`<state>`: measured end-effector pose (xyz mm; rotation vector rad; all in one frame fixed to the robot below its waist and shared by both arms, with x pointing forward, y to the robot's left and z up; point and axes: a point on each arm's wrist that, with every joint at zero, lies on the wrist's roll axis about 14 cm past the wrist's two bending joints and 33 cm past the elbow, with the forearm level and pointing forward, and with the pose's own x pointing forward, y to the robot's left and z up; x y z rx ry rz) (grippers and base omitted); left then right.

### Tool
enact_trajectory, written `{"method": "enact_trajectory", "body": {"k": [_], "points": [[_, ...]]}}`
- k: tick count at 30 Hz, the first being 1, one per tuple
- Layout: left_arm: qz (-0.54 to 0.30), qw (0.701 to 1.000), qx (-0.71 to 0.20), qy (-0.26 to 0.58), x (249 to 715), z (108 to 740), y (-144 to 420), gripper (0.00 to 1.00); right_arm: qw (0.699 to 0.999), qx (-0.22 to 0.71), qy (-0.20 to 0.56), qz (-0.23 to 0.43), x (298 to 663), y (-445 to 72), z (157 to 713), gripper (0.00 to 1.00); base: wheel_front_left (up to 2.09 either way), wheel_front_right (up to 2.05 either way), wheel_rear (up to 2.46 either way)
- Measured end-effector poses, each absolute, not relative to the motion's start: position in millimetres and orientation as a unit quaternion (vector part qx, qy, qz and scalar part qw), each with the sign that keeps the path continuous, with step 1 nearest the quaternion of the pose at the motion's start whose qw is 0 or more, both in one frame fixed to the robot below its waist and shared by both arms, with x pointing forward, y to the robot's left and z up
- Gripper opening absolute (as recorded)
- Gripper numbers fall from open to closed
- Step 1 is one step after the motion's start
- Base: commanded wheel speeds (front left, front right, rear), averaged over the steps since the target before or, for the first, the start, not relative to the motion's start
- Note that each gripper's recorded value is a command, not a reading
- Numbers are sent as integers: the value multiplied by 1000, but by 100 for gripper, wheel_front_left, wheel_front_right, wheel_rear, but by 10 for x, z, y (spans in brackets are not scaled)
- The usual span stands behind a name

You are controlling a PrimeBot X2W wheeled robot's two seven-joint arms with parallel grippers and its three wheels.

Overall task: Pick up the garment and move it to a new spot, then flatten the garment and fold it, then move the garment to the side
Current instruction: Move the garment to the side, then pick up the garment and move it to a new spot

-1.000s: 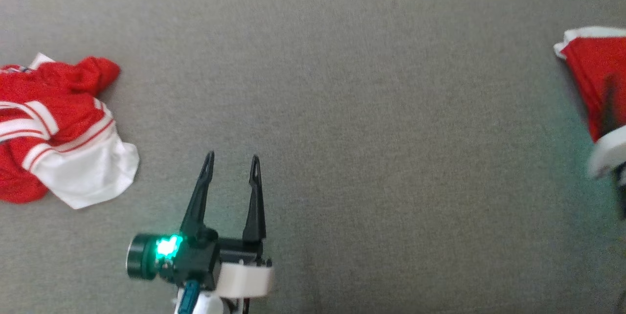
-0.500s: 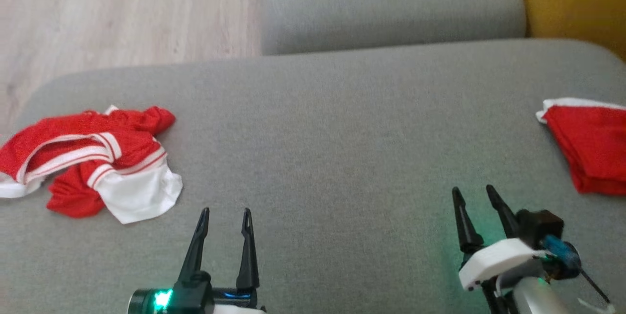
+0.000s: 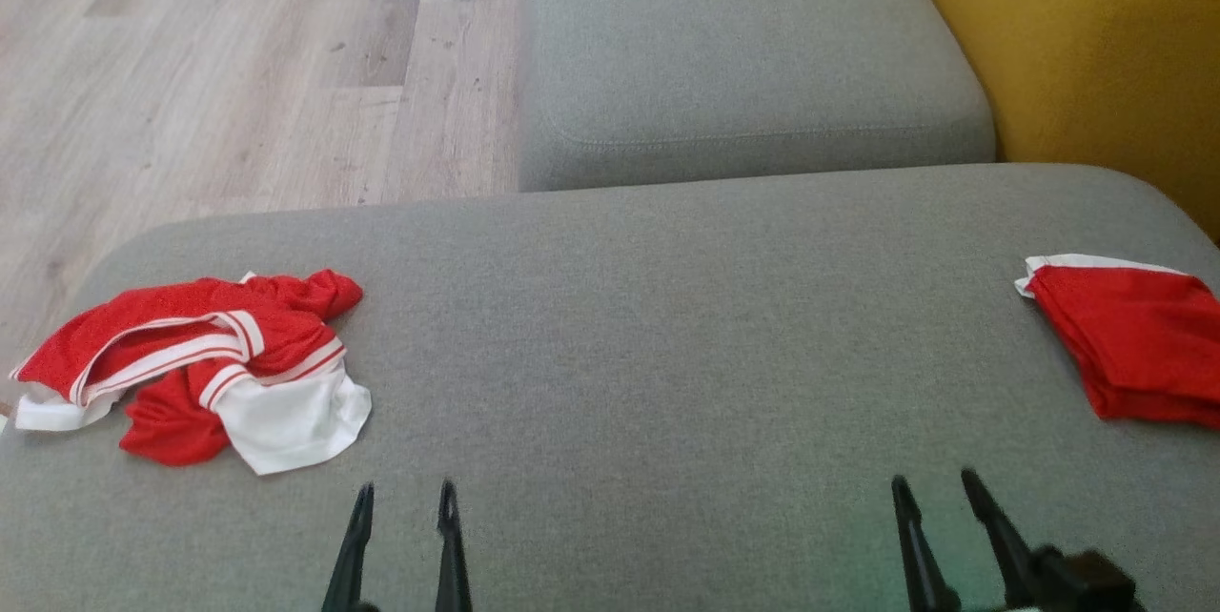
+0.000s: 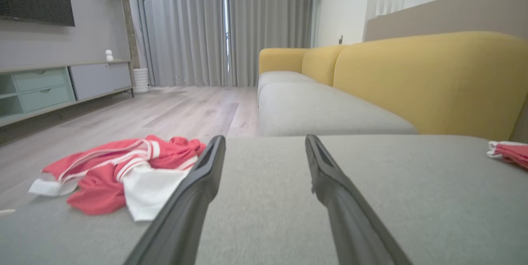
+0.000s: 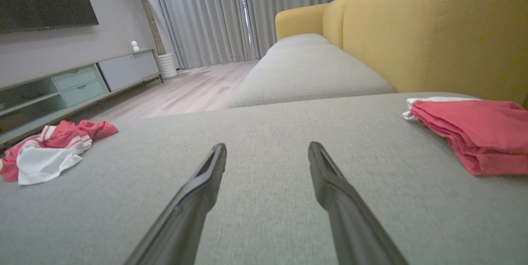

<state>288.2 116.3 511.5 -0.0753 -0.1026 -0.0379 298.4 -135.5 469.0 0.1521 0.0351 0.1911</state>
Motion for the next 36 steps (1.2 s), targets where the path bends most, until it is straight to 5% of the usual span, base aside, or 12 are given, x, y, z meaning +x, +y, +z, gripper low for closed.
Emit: {"method": "enact_trajectory", "body": {"k": [26,36], "points": [[2,999,-35,-10,2760,4830,1337,100,993,62,30,98,2838,-1349,4601,100,0,0,0],[65,997,-34,-9,2645,4798,1681,100,985,55,41,160,3004,-997,4596,100,0,0,0]]}}
